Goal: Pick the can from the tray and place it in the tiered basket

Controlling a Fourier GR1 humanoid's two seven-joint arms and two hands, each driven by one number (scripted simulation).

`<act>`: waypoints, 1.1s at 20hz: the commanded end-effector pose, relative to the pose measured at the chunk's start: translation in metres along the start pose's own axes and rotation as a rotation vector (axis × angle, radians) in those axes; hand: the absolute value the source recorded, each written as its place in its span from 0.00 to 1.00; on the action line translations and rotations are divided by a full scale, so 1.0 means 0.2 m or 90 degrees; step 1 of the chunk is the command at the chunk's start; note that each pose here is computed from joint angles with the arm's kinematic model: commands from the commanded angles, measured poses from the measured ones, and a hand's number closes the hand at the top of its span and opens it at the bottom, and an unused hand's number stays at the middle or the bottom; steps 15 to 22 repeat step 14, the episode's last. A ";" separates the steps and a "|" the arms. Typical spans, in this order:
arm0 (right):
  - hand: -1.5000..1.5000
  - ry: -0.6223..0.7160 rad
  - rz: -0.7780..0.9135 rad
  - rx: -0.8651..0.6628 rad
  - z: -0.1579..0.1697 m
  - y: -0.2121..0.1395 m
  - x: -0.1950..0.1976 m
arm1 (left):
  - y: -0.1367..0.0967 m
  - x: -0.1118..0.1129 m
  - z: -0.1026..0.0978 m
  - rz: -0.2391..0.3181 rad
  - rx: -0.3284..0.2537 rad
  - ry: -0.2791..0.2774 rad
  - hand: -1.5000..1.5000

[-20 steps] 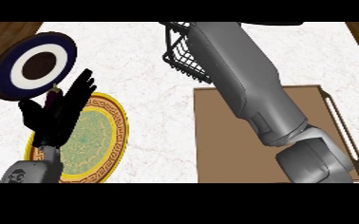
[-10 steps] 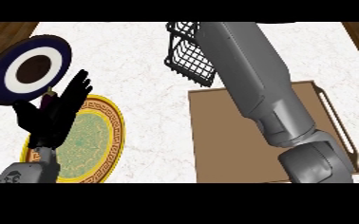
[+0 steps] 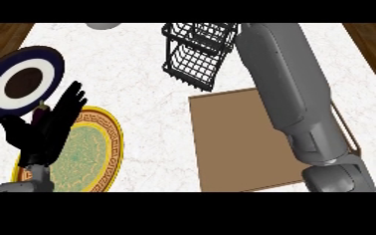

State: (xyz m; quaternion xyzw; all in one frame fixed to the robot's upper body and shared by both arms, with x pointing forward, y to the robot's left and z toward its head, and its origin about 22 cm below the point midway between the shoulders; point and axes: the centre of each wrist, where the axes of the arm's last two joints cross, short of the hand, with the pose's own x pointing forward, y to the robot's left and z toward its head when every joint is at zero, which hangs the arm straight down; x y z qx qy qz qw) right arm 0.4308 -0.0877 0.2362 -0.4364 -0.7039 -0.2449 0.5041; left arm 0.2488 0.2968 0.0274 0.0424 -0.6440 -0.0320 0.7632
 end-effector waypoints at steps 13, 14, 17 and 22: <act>0.00 0.009 -0.001 -0.080 -0.07 -0.93 -0.15 | 0.08 -0.09 0.08 -0.005 0.023 0.019 0.50; 0.00 -0.006 -0.004 -0.075 -0.08 -1.01 -0.12 | 0.05 -0.01 0.08 0.007 0.018 0.005 0.50; 0.00 -0.006 -0.004 -0.075 -0.08 -1.01 -0.12 | 0.05 -0.01 0.08 0.007 0.018 0.005 0.50; 0.00 -0.006 -0.004 -0.075 -0.08 -1.01 -0.12 | 0.05 -0.01 0.08 0.007 0.018 0.005 0.50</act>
